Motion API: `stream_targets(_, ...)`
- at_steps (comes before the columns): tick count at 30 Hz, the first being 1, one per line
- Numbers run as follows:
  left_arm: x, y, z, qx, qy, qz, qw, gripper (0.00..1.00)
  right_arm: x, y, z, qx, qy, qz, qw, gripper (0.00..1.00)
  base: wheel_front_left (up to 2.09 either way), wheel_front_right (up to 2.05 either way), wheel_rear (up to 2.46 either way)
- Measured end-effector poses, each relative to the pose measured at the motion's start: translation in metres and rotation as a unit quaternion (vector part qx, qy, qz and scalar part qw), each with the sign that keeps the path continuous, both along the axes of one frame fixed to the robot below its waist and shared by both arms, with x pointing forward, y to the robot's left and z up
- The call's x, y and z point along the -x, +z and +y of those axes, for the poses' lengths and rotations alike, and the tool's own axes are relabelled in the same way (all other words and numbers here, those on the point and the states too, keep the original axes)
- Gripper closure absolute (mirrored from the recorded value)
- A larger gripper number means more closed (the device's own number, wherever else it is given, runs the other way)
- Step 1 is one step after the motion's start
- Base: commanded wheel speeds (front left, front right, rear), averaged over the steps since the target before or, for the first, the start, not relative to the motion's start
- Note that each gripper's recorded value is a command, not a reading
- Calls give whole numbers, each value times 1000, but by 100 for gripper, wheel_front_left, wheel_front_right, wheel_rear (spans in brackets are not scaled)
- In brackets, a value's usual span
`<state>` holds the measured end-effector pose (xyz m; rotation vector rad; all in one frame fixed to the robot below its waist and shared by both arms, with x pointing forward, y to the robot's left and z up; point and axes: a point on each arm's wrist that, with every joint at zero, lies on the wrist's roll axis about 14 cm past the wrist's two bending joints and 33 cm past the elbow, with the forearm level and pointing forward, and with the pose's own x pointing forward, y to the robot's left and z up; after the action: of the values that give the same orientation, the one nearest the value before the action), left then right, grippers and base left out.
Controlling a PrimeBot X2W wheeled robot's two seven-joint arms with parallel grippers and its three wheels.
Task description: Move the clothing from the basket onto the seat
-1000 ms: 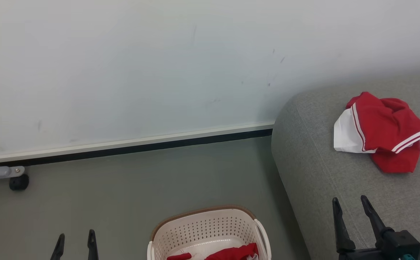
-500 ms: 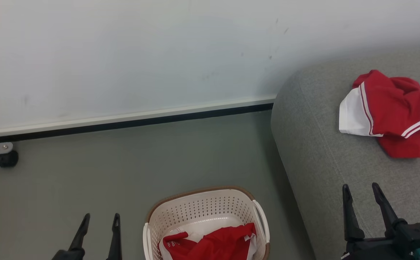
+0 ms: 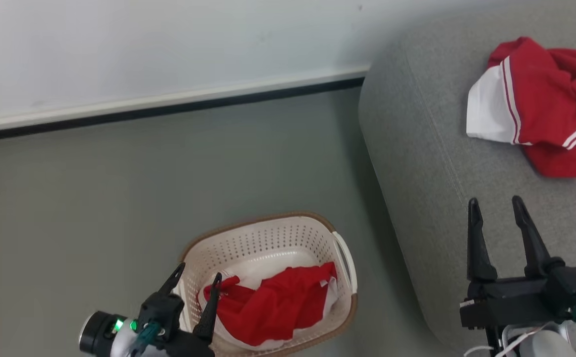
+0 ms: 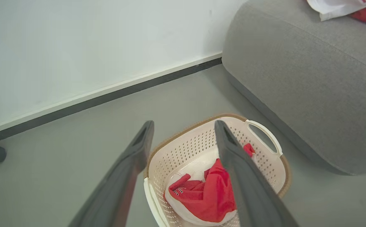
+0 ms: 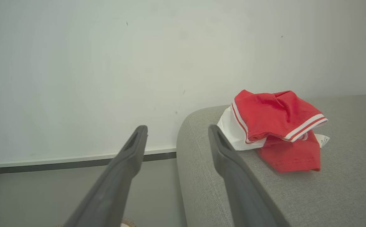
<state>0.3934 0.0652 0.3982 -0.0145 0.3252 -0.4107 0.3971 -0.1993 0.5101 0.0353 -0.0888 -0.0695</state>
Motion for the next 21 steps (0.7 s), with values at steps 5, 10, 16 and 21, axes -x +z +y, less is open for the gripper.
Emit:
stream_targets(5,-9,-31,-18,-28,-44,45,998,0,-13,-3,-7,2,-13,1,1000,0,0,0,0)
stream_targets(10,-15,-60,-38,-45,-90,84,991,0,-23,-13,-10,3,-22,12,1000,0,0,0,0)
stream_targets(16,-16,-100,-48,-79,-137,133,979,0,-38,-25,-9,2,-25,22,999,0,0,0,0)
stream_targets(21,-14,-133,-54,-102,-165,171,966,0,-49,-35,-14,10,-30,31,999,0,0,0,0)
